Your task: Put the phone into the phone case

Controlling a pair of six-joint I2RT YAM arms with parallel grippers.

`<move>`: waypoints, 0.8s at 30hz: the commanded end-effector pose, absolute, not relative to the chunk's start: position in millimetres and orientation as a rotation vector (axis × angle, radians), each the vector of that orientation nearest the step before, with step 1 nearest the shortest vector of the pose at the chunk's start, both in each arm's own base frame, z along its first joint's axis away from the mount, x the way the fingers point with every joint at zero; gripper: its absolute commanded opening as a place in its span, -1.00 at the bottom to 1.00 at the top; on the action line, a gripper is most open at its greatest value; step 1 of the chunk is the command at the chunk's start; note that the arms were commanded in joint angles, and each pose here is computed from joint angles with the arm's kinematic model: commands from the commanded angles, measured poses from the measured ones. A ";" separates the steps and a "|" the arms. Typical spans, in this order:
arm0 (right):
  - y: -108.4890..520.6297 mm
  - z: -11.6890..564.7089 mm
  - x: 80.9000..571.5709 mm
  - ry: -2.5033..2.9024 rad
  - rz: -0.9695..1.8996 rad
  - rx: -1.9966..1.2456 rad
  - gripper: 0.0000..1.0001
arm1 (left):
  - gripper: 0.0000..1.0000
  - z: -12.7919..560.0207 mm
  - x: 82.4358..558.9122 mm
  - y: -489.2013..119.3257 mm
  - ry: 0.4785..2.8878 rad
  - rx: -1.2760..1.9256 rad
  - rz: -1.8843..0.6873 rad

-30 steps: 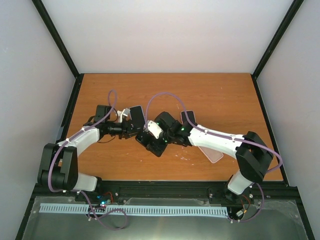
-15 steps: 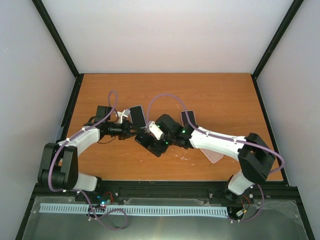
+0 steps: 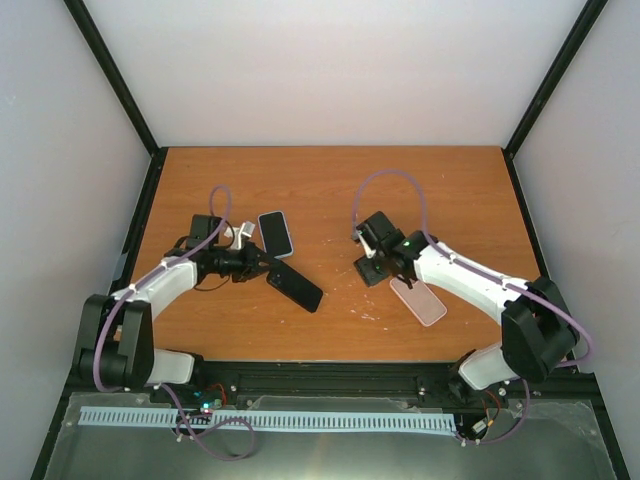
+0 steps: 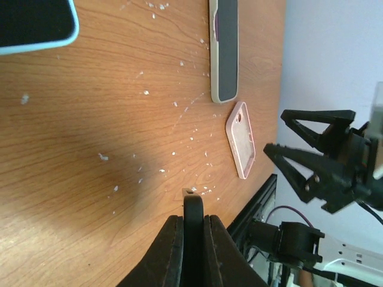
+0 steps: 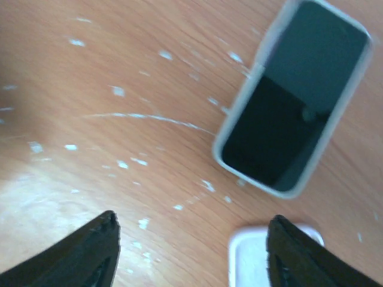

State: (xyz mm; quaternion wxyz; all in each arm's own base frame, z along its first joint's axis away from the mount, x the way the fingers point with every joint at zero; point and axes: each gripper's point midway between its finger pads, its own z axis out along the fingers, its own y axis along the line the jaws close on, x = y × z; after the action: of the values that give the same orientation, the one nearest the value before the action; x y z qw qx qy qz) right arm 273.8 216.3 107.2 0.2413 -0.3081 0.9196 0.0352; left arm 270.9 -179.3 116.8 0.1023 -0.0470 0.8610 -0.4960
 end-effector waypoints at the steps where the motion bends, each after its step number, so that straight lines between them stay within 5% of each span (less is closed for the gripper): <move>1: 152.6 79.1 269.7 2.701 -0.131 -0.727 0.20 | -0.99 133.9 271.8 -172.5 2.514 -0.165 -1.385; 8: 122.8 57.0 276.2 2.832 -0.121 -0.637 -0.03 | -0.99 145.6 265.9 -161.8 2.486 -0.219 -1.294; 24: 128.1 16.8 260.7 3.015 -0.033 -0.703 -0.22 | -0.99 183.4 247.0 -161.6 2.377 -0.388 -1.428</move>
State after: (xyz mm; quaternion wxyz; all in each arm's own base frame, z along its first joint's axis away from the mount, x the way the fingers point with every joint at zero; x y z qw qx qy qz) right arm 260.9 123.2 16.3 0.0340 -0.2227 0.9740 -0.0232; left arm 244.5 -159.6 156.6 0.1603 -0.1282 0.8530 -0.4798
